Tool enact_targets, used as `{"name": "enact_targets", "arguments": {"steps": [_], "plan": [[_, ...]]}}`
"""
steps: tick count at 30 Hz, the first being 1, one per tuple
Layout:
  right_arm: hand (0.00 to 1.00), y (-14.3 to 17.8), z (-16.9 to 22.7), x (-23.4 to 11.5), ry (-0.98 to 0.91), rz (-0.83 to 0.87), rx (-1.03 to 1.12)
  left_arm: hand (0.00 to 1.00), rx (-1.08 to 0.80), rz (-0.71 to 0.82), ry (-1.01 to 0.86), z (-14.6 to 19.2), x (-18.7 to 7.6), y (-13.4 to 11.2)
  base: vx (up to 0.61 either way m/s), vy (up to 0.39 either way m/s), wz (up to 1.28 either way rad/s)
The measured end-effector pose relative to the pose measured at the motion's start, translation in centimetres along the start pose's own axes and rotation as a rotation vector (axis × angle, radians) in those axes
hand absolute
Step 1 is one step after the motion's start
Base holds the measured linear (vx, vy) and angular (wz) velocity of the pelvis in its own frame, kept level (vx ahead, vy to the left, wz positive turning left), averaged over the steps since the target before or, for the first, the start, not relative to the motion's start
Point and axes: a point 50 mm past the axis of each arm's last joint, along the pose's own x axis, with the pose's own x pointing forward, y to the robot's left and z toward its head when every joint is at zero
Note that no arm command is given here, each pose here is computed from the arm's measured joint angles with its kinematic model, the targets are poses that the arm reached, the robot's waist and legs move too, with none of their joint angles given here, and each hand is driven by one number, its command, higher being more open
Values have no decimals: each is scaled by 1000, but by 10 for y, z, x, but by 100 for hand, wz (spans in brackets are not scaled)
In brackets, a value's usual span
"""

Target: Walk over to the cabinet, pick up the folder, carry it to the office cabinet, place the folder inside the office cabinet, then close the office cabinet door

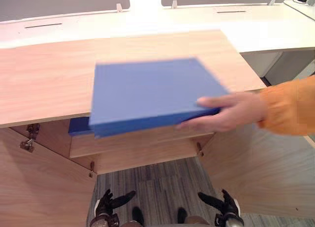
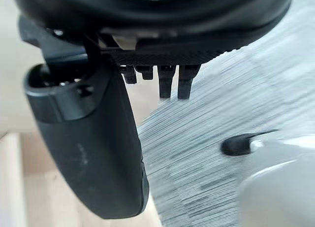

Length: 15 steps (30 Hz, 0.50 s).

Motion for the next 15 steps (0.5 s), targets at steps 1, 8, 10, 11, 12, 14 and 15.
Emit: {"name": "enact_targets", "arguments": {"steps": [1,8,10,11,12,14,15], "plan": [[100,-1,-3,0,18,-5,25,100,3,3,10,-3,-1,1,-76,26,3],[100,-10,-1,2,37,-55,132,100,13,22,48,-14,-4,8,-23,46,14],[100,-11,1,4,35,-62,143,100,16,30,41,-13,-5,11,40,58,16],[100,-11,3,4,35,-62,142,100,15,33,23,-11,-5,12,45,40,18],[100,-11,4,5,34,-62,144,100,12,33,9,-8,-6,12,66,41,17],[100,-9,7,6,26,-57,147,100,1,38,-93,9,-10,15,81,22,14],[100,-9,7,6,24,-56,147,100,-1,38,-134,16,-12,15,63,4,20]]}}
